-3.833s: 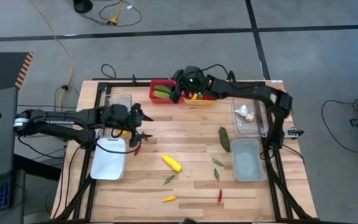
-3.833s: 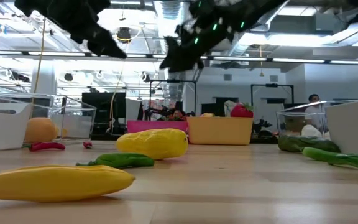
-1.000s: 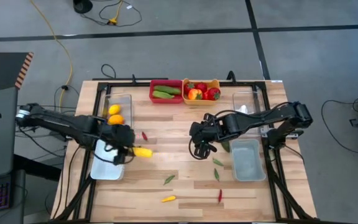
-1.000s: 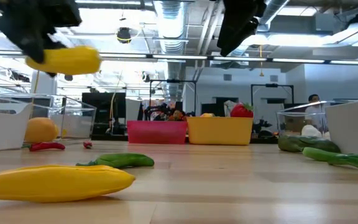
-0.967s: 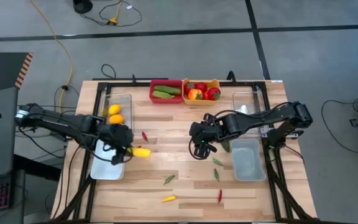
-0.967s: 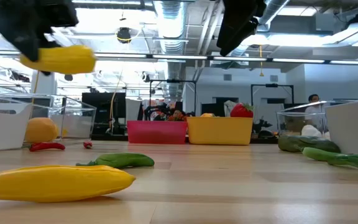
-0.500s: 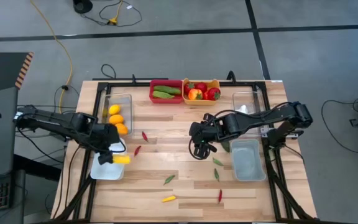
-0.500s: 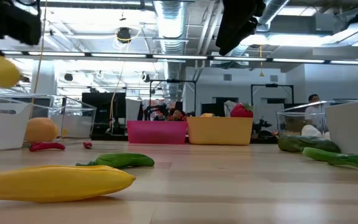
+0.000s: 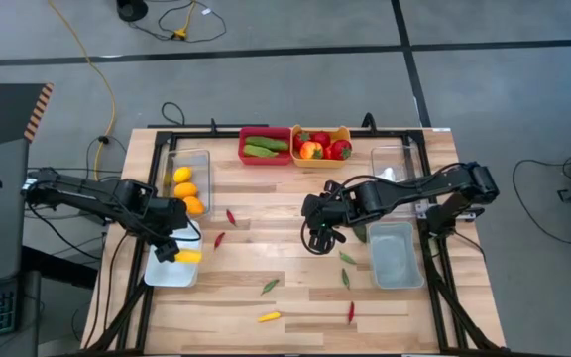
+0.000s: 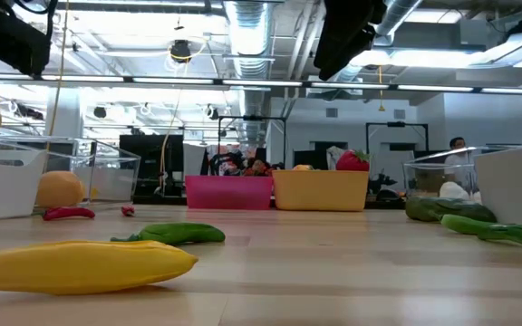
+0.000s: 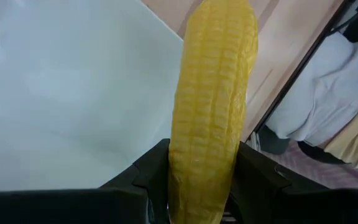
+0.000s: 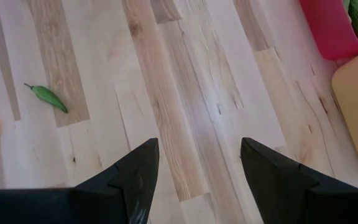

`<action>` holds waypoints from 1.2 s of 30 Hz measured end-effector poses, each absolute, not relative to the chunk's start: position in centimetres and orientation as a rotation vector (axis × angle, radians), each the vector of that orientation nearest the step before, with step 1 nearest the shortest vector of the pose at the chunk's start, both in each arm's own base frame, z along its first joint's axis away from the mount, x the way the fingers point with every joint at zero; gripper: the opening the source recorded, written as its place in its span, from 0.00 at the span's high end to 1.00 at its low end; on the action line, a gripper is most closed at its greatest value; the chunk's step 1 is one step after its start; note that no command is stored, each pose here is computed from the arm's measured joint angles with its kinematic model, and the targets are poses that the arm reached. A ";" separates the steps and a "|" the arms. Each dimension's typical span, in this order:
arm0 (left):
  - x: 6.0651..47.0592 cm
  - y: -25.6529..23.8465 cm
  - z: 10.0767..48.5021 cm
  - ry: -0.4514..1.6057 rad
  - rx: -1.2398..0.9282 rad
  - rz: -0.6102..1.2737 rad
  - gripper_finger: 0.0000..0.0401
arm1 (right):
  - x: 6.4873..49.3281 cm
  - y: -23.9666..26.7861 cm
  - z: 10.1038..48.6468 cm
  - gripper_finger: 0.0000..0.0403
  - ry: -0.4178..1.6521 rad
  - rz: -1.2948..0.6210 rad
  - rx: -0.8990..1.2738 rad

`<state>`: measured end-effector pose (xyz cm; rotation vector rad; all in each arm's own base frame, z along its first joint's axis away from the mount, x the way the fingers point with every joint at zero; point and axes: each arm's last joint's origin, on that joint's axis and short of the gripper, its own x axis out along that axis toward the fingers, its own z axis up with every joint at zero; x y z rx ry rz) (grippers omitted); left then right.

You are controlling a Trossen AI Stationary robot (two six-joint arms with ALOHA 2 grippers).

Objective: Sort produce into baskets
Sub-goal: Put the yellow corn into the white bin

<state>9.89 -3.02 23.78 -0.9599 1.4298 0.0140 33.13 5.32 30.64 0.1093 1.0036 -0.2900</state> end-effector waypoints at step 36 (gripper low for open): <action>13.5 -3.3 24.9 1.536 -0.458 -0.168 0.67 | 33.2 5.3 30.7 0.37 1.002 -0.287 0.102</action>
